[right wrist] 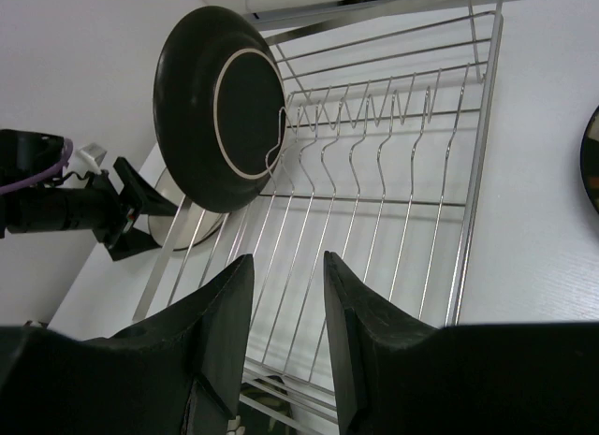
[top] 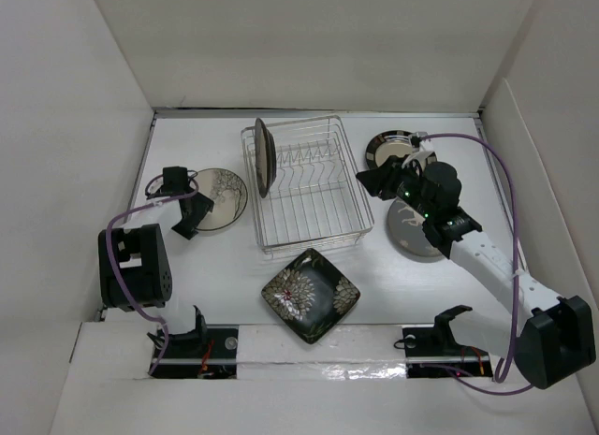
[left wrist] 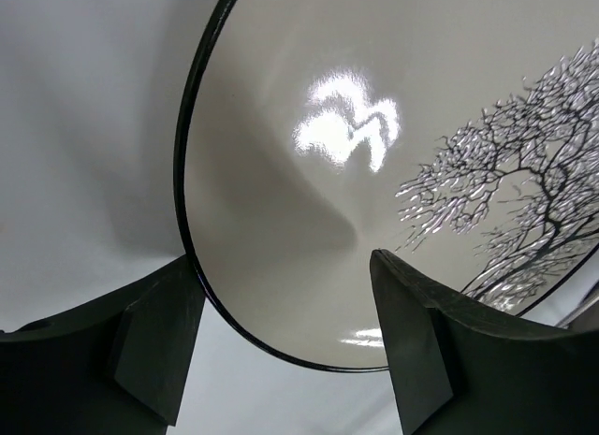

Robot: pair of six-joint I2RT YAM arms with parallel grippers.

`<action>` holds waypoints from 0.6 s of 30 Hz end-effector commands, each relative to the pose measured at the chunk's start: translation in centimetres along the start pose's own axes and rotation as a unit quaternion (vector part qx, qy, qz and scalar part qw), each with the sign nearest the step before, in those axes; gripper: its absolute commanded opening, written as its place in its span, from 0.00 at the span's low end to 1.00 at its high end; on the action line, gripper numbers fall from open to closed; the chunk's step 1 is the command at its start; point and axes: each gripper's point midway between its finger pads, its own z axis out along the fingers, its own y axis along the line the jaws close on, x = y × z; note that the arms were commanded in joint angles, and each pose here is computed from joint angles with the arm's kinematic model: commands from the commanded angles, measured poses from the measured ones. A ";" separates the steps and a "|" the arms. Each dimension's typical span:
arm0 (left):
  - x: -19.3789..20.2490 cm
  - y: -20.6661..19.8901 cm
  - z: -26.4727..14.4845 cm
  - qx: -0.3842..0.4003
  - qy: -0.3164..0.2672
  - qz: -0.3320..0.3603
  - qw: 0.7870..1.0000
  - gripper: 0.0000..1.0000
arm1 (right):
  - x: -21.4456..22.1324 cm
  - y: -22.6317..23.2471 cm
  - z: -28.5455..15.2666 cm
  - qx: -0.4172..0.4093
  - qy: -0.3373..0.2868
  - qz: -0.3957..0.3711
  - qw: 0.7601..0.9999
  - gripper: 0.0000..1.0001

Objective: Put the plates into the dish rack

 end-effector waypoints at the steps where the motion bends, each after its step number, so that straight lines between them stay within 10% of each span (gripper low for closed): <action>1: -1.8 -2.4 0.3 0.037 -0.023 -0.013 0.999 0.66 | -1.8 1.2 0.4 -0.016 -0.030 -0.015 0.999 0.41; 18: 4.8 0.5 0.7 0.123 0.029 -0.105 0.986 0.54 | -1.2 1.7 0.9 -0.019 -0.026 -0.016 0.999 0.41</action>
